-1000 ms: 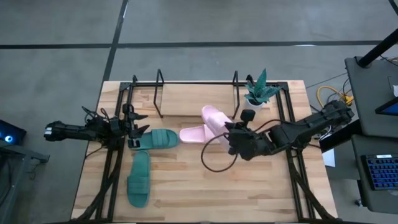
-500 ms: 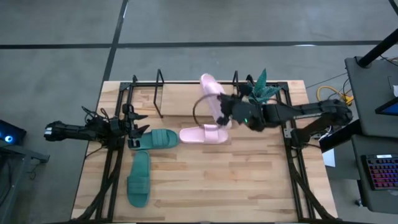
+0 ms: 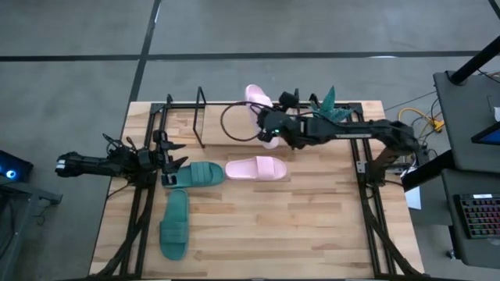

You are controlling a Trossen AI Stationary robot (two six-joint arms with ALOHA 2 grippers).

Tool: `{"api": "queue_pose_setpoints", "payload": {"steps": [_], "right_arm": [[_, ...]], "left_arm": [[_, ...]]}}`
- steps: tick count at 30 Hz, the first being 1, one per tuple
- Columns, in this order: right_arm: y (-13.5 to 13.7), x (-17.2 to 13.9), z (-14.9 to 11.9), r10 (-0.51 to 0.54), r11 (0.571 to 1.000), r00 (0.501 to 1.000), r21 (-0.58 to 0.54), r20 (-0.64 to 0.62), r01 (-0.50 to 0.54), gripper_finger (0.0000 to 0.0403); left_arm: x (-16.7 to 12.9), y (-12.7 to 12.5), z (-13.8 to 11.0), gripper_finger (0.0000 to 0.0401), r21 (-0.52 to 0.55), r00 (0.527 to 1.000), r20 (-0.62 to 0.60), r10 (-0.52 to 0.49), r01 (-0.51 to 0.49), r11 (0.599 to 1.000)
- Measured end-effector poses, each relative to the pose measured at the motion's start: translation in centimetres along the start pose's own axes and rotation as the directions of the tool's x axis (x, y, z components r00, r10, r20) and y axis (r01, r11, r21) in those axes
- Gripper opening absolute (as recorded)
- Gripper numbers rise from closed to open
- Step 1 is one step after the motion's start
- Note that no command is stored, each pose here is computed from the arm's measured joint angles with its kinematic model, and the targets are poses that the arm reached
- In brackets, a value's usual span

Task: Pick and place slides into the shelf
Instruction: Put the right pink slipper on the shelf

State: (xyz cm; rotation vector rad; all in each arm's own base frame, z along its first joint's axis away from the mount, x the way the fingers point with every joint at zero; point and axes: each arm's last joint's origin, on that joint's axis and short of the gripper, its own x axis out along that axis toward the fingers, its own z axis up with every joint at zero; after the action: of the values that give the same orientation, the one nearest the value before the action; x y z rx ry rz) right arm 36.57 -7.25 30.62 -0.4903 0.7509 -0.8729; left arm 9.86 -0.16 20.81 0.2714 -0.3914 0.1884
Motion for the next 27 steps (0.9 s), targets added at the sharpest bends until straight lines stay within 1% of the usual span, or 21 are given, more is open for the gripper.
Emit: {"api": "queue_pose_setpoints", "payload": {"steps": [3,7,12,15,27], "right_arm": [[0.9,1.6,-0.1,-0.045,0.997,0.996,-0.064,-0.081,0.04,0.0013],[1.9,3.3,-0.8,-0.067,0.988,0.982,-0.145,-0.174,0.042,0.0013],[2.8,4.7,-2.0,-0.175,0.959,0.953,-0.262,-0.246,0.109,0.0013],[2.9,5.2,-2.4,-0.189,0.958,0.945,-0.261,-0.265,0.118,0.0013],[2.6,5.9,-3.3,-0.187,0.947,0.934,-0.309,-0.304,0.089,0.0013]], "left_arm": [[0.0,0.0,0.0,0.0168,0.0,1.0,-0.001,0.0,0.0,1.0],[0.0,0.0,0.0,0.0168,-0.001,1.0,-0.001,0.0,0.0,1.0],[0.0,0.0,0.0,0.0168,-0.001,1.0,-0.002,-0.001,0.001,1.0],[0.0,0.0,0.0,0.0168,-0.002,1.0,-0.002,-0.001,0.001,1.0],[0.0,0.0,0.0,0.0168,-0.003,1.0,-0.002,-0.001,0.001,1.0]]}}
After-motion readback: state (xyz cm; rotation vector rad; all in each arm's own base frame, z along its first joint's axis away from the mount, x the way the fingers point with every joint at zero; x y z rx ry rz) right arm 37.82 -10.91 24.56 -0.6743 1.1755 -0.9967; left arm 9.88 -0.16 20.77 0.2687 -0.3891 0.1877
